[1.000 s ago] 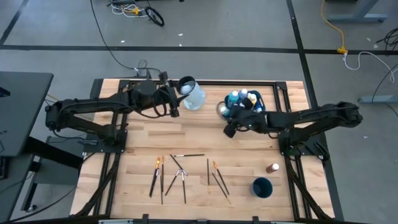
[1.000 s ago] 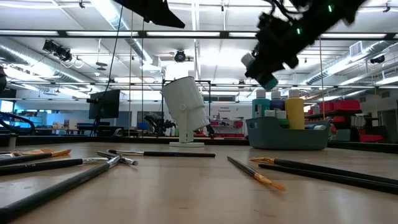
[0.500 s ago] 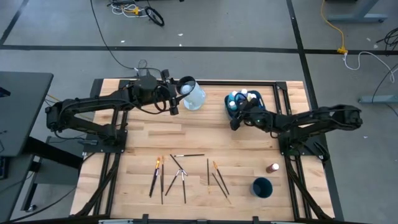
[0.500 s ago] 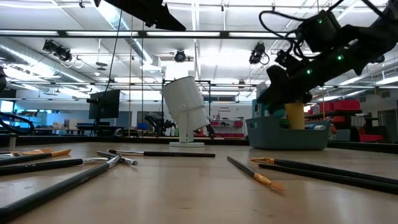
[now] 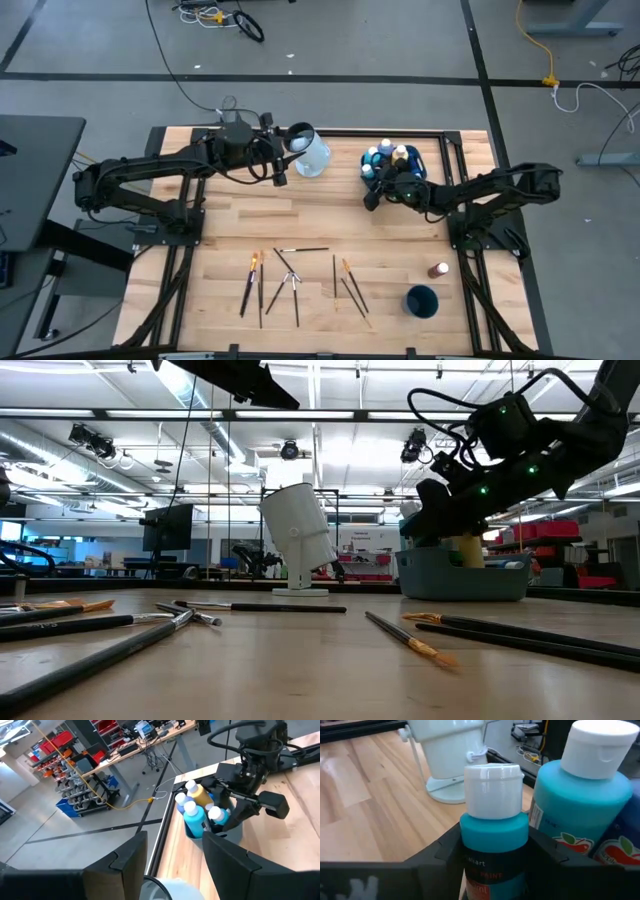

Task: Pick & Place Paint Supplies
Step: Put the small light blue paint bottle into the bin, then put the red paint bottle into the blue bin

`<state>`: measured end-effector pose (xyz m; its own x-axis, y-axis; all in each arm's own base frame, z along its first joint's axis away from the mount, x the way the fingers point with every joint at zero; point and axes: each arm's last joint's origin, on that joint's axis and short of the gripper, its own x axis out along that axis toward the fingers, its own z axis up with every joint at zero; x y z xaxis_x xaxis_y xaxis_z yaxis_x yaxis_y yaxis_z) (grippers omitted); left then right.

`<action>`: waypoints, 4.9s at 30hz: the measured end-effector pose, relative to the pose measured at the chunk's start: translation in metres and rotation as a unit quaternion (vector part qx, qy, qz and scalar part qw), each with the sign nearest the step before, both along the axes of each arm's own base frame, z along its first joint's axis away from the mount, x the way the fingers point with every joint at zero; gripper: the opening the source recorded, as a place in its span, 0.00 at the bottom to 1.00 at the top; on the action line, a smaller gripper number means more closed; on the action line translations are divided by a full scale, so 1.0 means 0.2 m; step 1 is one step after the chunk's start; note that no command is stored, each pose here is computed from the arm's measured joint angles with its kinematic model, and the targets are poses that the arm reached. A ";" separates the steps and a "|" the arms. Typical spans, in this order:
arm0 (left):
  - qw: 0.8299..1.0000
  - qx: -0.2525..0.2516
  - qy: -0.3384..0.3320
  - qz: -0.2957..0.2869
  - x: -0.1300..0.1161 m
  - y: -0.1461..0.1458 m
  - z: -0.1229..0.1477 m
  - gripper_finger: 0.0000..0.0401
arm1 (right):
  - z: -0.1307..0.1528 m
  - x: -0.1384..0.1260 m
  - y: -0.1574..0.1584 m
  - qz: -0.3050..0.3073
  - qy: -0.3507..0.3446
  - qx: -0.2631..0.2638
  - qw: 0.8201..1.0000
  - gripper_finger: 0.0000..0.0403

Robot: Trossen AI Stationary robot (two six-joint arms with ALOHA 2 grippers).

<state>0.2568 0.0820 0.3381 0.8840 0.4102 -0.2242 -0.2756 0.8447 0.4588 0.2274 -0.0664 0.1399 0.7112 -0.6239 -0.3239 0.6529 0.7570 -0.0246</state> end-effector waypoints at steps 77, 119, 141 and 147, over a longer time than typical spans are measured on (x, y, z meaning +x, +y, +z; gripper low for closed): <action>0.994 -0.102 -0.030 0.025 0.00 0.00 -0.01 0.49 | 0.43 -0.32 0.93 0.353 0.580 0.254 0.689 0.49; 0.996 -0.085 -0.022 0.020 0.00 0.00 -0.01 0.49 | 0.57 -0.21 0.89 0.301 0.560 0.192 0.748 0.28; 0.999 -0.035 0.020 0.008 -0.01 0.00 -0.03 0.49 | 0.83 0.03 0.08 0.182 0.470 0.152 0.851 0.30; 0.999 -0.027 0.046 0.005 -0.01 0.00 -0.05 0.49 | 0.80 0.03 -0.07 0.171 0.467 0.172 0.850 0.30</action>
<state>0.2541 0.0812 0.3280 0.8546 0.4042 -0.3261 -0.2434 0.8664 0.4360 0.2333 -0.0812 0.2995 0.1638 -0.1859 -0.9688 0.2108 0.9660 -0.1497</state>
